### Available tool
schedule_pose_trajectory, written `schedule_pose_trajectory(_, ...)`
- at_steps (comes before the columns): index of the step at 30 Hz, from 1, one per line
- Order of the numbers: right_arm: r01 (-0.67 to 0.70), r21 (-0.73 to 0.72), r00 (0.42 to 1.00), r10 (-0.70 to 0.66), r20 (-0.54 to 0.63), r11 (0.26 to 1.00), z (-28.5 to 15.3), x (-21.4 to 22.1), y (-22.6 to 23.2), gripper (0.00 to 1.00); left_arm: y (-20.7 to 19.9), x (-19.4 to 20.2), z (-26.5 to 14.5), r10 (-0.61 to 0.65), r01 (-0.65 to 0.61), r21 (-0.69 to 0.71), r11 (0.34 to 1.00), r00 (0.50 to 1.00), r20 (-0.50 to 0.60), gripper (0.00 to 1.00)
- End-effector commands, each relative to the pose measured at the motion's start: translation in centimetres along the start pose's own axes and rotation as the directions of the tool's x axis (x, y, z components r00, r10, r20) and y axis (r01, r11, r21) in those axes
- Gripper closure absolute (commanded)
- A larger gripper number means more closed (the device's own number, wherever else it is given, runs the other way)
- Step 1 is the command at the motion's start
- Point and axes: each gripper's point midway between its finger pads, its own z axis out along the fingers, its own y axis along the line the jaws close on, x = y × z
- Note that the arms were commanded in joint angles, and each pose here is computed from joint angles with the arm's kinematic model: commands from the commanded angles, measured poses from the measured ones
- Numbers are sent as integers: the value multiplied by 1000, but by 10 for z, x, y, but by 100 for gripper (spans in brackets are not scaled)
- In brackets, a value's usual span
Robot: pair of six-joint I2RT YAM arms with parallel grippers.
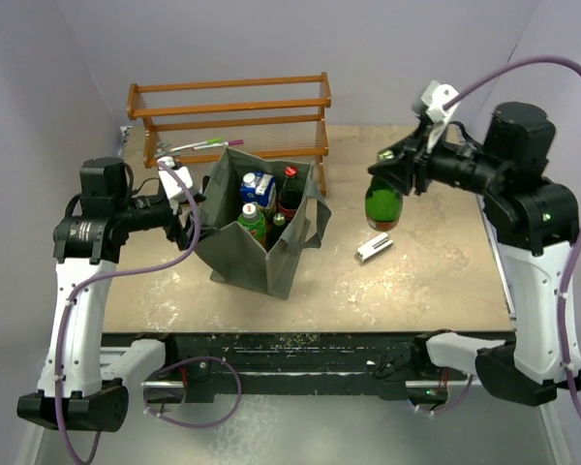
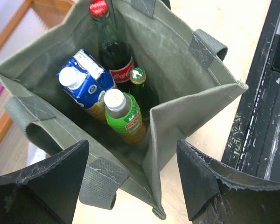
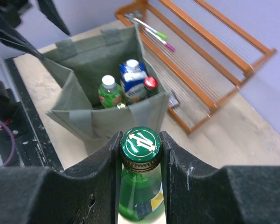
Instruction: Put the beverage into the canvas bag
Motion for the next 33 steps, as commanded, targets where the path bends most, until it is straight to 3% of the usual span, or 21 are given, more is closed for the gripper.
schedule_pose_trajectory(1, 127, -46, 968, -114, 221, 991, 16, -79, 17, 100, -12, -5, -1, 53, -53, 61, 997, 999, -11, 21)
schedule_pose_trajectory(15, 236, -241, 930, -147, 338, 941, 99, -139, 83, 100, -21, 9, 11, 95, -93, 146, 985, 995, -9, 24)
schedule_pose_trajectory(26, 205, -325, 956, -118, 269, 923, 157, -113, 97, 100, -25, 19, 25, 97, -95, 206, 974, 995, 1, 27)
schedule_pose_trajectory(30, 183, -344, 965, -102, 242, 921, 170, -103, 101, 100, -30, 27, 29, 89, -87, 233, 968, 996, 0, 33)
schedule_pose_trajectory(33, 160, -357, 972, -84, 219, 920, 178, -95, 103, 100, -33, 30, 32, 80, -83, 245, 966, 997, 22, 43)
